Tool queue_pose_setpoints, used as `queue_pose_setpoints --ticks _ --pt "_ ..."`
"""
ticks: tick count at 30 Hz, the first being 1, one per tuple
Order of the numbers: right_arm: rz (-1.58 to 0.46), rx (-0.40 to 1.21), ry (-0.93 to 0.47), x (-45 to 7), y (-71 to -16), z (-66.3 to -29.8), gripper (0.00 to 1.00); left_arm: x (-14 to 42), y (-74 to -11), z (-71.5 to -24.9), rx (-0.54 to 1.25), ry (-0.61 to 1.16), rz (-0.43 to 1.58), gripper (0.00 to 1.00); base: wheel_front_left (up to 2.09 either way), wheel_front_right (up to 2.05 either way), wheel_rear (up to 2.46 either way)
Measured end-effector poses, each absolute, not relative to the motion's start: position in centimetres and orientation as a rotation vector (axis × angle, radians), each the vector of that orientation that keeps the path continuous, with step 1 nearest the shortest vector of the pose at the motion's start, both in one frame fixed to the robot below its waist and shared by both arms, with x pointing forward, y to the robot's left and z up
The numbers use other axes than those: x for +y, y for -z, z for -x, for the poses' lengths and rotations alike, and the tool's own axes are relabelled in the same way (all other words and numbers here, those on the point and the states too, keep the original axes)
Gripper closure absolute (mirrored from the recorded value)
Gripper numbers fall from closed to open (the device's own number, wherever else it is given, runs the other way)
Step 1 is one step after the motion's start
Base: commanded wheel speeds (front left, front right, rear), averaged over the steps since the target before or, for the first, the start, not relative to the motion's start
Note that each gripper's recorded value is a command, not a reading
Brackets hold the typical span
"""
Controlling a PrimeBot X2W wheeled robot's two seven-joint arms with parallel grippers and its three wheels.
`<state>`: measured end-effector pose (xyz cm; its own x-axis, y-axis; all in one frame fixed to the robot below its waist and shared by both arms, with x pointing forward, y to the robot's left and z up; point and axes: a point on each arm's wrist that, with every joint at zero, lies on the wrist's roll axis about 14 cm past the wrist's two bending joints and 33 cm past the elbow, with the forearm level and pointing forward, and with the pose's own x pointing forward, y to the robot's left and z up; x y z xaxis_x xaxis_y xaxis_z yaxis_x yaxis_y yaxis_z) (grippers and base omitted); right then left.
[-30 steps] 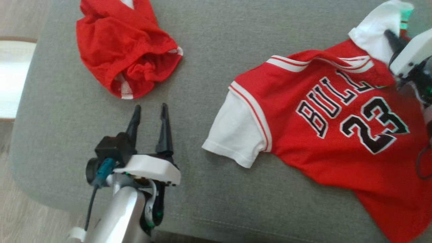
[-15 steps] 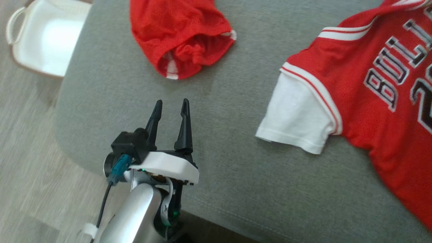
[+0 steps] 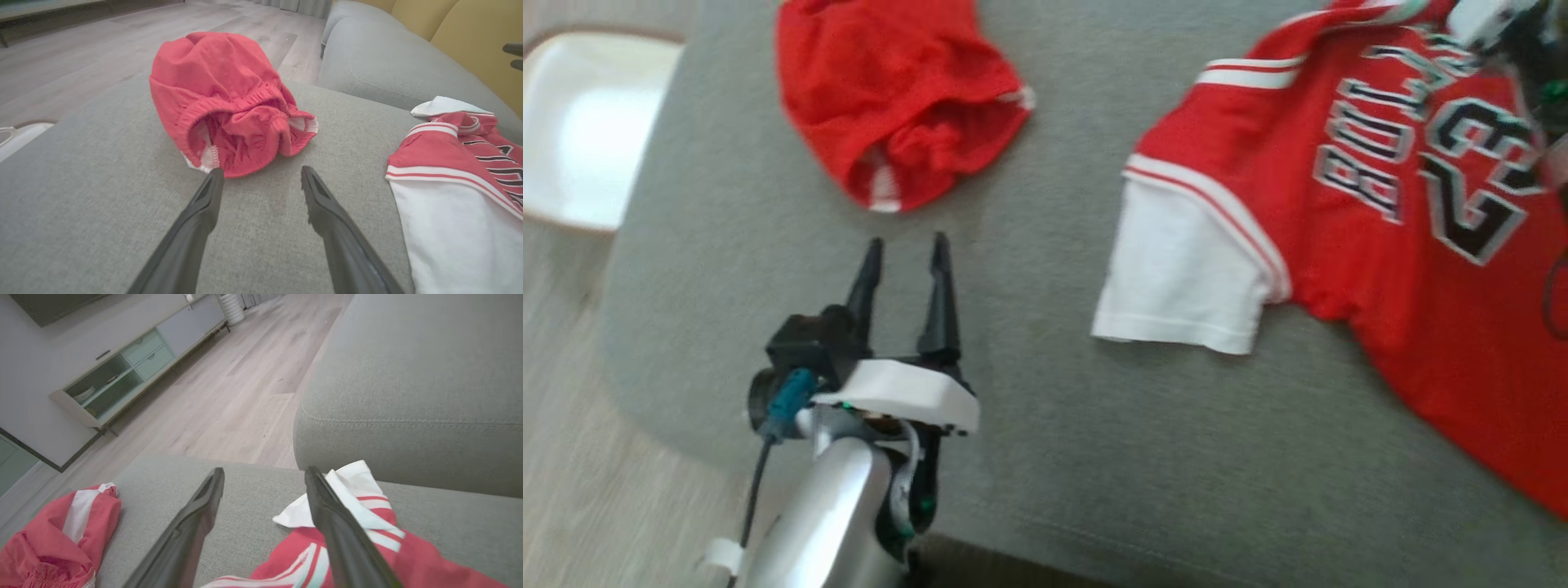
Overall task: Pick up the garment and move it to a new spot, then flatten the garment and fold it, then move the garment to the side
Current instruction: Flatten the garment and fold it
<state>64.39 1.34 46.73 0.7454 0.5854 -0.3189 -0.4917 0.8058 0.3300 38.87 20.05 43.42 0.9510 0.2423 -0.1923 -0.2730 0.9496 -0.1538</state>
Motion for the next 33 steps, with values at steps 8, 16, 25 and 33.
queue_pose_setpoints --ticks 8,16,25,33 --pt "-0.217 0.387 -0.498 -6.1 -47.9 -58.8 0.00 18.7 -45.5 -40.7 0.095 -0.174 0.177 0.00 0.00 0.00 0.00" --pt "-0.250 0.528 -0.331 -14.4 -43.7 -50.6 0.00 15.8 -46.6 -39.7 0.069 -0.082 0.202 0.00 0.00 0.00 0.00" --pt "-0.413 0.825 -0.204 -18.6 -36.9 -38.6 0.00 13.6 -48.8 -39.7 0.013 -0.004 0.216 0.00 0.00 0.00 0.00" --pt "-0.545 0.905 -0.202 -17.9 -36.4 -36.2 0.00 14.0 -48.3 -38.6 0.028 -0.012 0.214 0.00 0.00 0.00 0.00"
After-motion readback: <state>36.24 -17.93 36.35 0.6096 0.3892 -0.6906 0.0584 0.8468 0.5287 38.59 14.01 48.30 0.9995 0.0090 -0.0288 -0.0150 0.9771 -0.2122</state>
